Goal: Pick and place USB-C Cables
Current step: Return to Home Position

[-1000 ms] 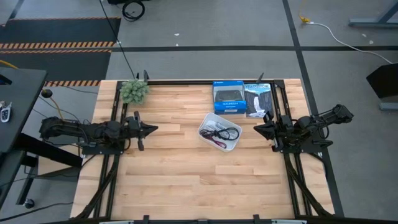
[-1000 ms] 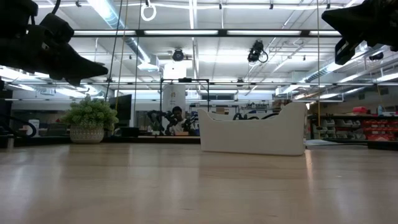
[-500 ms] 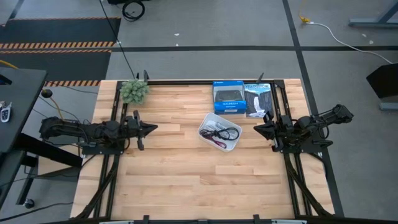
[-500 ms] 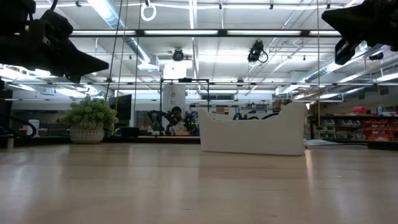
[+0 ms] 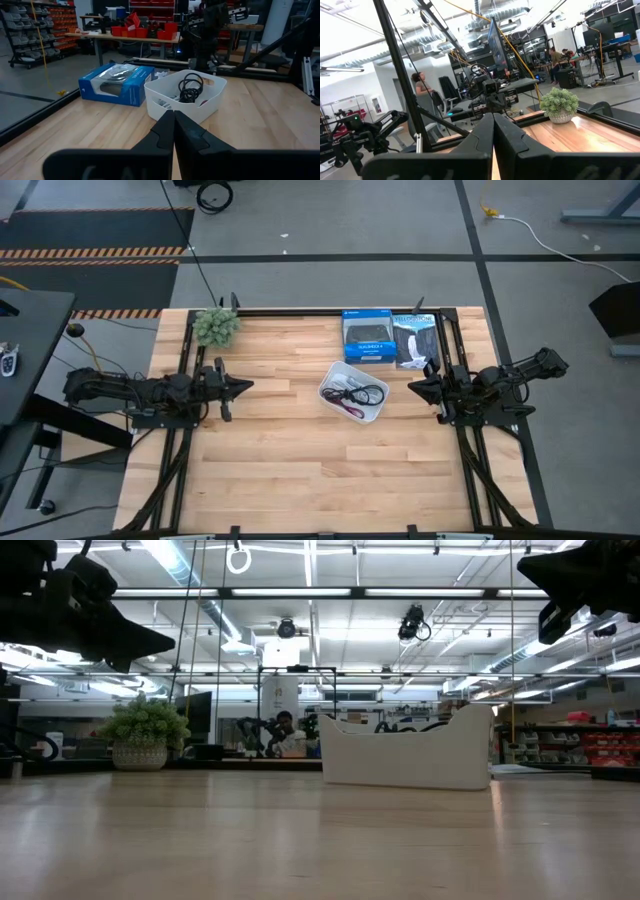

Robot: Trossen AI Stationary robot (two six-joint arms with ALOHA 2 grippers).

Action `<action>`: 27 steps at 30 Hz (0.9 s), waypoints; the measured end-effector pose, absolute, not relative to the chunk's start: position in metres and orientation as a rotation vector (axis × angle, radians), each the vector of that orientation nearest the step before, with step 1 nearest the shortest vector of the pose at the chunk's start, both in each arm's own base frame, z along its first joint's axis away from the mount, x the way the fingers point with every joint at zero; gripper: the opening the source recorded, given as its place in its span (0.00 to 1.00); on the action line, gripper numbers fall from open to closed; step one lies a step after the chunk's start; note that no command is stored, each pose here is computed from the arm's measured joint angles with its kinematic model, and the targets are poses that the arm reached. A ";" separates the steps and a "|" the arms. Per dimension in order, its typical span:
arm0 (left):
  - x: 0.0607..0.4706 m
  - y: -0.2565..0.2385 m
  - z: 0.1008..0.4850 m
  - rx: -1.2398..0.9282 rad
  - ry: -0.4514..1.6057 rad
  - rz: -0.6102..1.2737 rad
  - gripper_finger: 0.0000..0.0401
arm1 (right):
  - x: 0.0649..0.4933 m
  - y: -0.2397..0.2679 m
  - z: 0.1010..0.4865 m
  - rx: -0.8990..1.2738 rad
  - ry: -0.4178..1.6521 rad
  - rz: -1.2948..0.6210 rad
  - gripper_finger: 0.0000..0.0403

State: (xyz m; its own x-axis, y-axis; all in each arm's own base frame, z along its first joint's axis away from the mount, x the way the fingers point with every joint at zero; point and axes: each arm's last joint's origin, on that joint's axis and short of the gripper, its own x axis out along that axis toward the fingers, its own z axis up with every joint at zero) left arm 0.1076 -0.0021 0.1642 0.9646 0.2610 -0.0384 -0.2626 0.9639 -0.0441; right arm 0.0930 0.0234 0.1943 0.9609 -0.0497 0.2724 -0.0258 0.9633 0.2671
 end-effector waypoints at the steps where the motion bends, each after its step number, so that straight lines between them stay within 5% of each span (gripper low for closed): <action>1: 0.108 -0.002 0.164 -0.049 0.032 0.265 0.03 | 0.093 0.023 0.194 0.272 -0.281 -0.012 0.03; 27: 0.108 -0.002 0.164 -0.050 0.030 0.265 0.03 | 0.097 0.025 0.175 0.196 -0.089 -0.028 0.03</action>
